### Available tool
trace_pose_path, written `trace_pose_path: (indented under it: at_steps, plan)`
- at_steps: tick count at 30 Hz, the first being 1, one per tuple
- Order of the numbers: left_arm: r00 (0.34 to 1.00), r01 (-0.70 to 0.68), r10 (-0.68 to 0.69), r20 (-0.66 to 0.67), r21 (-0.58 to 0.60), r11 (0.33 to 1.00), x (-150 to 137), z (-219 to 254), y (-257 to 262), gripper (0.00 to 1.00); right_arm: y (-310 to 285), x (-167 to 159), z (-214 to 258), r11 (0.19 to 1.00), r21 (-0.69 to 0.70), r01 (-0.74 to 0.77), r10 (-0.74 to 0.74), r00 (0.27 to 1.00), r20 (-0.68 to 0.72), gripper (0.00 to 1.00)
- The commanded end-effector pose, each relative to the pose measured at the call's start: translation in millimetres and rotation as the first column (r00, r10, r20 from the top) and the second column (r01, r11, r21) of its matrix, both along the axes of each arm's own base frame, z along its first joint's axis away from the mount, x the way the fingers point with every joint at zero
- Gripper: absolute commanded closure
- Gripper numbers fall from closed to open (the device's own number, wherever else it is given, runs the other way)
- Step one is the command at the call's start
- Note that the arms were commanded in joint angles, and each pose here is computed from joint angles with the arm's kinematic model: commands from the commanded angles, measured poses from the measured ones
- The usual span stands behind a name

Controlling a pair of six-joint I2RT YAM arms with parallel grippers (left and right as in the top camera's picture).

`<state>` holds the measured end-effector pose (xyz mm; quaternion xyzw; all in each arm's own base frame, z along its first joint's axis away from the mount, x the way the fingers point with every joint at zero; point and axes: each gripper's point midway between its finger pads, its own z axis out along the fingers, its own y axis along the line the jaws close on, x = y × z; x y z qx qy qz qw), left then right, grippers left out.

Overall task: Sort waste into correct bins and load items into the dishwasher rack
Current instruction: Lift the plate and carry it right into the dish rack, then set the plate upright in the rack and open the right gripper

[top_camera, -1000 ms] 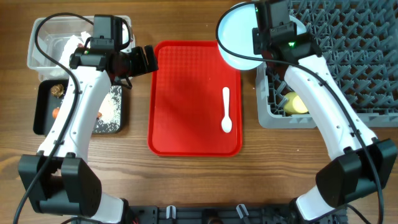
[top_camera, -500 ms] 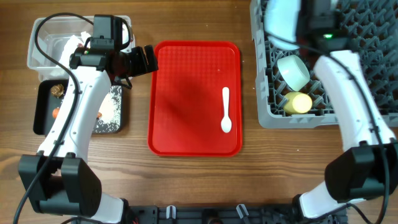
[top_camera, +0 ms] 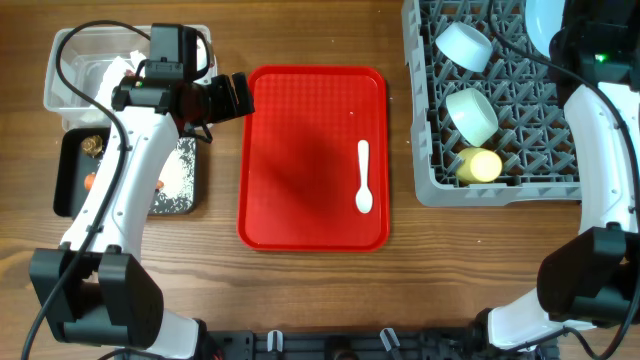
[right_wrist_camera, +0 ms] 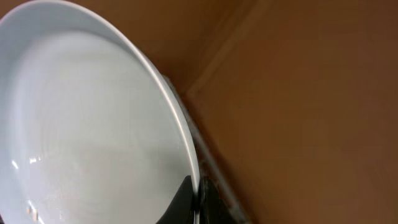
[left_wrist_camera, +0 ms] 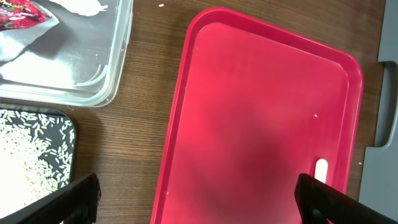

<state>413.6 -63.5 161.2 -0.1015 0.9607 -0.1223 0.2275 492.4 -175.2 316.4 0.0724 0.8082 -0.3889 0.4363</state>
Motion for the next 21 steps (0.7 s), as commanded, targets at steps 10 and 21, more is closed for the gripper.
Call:
trace_pose_path:
  at_steps: [10,21]
  plan:
    - [1.000,-0.009,0.009,0.015,0.003,1.000,2,5,0,0.00,-2,14,-8,0.970,-0.210,-0.125,0.075,0.970,-0.232,0.96]
    - [1.000,-0.009,0.009,0.015,0.003,1.000,2,5,0,0.00,-19,25,-49,0.974,-0.210,-0.081,0.017,0.957,-0.290,0.96]
